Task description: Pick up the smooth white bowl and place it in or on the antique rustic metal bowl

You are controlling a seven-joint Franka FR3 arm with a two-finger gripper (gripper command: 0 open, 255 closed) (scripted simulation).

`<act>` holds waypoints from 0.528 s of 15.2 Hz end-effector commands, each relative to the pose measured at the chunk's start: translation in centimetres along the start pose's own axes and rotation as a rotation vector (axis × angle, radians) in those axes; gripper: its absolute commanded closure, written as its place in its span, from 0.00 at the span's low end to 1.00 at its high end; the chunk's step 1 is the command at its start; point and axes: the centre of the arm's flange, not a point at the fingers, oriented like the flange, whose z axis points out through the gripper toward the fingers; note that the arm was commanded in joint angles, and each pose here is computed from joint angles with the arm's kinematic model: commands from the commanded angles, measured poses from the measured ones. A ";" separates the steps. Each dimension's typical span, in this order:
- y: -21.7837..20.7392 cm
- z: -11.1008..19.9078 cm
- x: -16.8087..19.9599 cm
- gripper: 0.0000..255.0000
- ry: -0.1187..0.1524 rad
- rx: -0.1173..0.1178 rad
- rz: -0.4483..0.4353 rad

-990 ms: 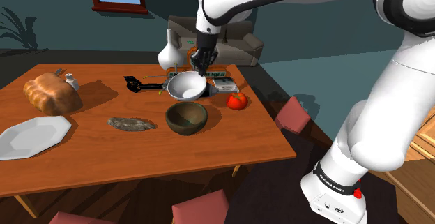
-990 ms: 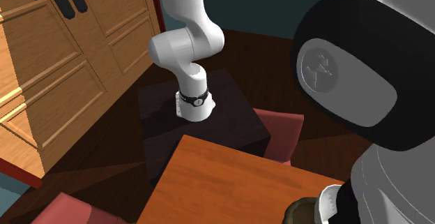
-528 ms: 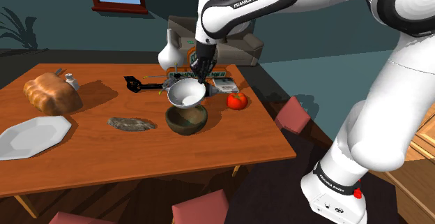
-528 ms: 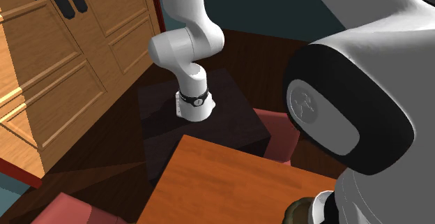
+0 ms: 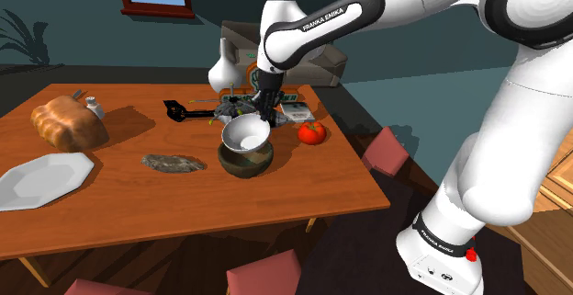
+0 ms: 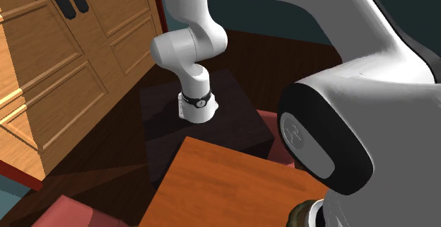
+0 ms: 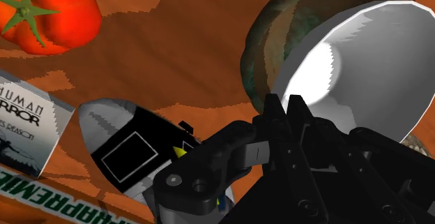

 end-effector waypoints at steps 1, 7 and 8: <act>0.1 1.1 0.0 1.00 0.001 0.000 0.000; 0.1 2.6 -0.1 1.00 0.001 0.000 0.000; 0.1 2.6 -0.1 1.00 0.001 0.000 0.000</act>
